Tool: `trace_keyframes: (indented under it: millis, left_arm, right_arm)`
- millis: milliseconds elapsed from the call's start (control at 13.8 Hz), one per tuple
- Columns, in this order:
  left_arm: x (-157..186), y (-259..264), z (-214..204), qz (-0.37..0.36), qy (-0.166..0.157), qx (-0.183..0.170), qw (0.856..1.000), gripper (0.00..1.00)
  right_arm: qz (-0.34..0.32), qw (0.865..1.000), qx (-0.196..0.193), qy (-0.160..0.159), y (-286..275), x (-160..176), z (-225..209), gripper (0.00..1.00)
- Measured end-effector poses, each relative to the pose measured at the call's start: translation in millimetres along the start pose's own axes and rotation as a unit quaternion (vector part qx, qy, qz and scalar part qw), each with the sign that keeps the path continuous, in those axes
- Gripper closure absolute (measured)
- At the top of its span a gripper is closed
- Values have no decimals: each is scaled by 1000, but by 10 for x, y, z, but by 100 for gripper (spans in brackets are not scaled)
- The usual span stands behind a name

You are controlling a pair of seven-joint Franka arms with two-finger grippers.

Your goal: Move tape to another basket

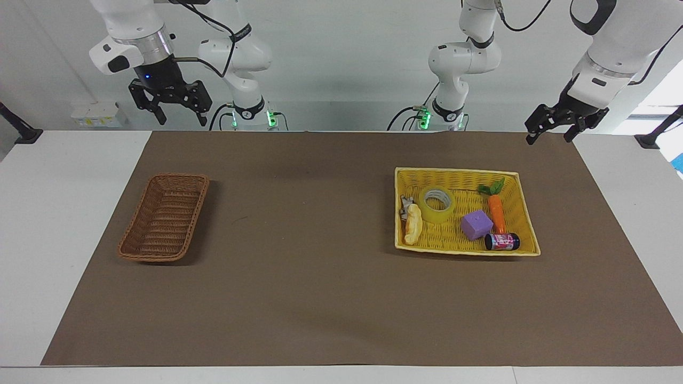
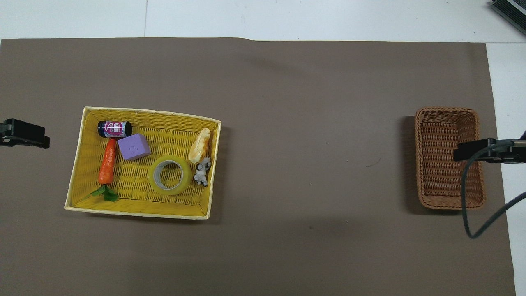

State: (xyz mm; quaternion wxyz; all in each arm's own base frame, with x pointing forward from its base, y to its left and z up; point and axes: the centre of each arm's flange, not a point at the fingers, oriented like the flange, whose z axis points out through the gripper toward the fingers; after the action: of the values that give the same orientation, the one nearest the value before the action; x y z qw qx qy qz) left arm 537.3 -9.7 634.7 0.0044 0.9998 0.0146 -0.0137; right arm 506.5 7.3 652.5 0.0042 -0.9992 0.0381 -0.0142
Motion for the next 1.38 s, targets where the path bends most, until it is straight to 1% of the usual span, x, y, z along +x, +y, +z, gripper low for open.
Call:
trace_keyframes:
  millis: [435,581,726,871,944,1089,1379]
  left_arm:
    - [1,2,2,0,0,0,1000,0]
    - [11,18,60,1,6,0,1000,0]
    - [24,81,242,7,12,0,1000,0]
    - [25,249,483,9,10,-1,1000,0]
    - [28,362,581,-3,12,-1,1000,0]
    - [37,628,763,-35,26,-4,999,0]
    - [-55,1059,1238,-57,24,-5,998,0]
  right_arm:
    - [1,1000,0,0,8,0,0,0]
    - [3,1000,0,0,33,2,0,0]
    - [5,1000,0,0,51,4,-1,0]
    - [5,1000,0,0,53,4,-1,0]
    - [5,1000,0,0,53,4,-1,0]
    - [5,1000,0,0,53,4,-1,0]
    - [5,1000,0,0,54,4,-1,0]
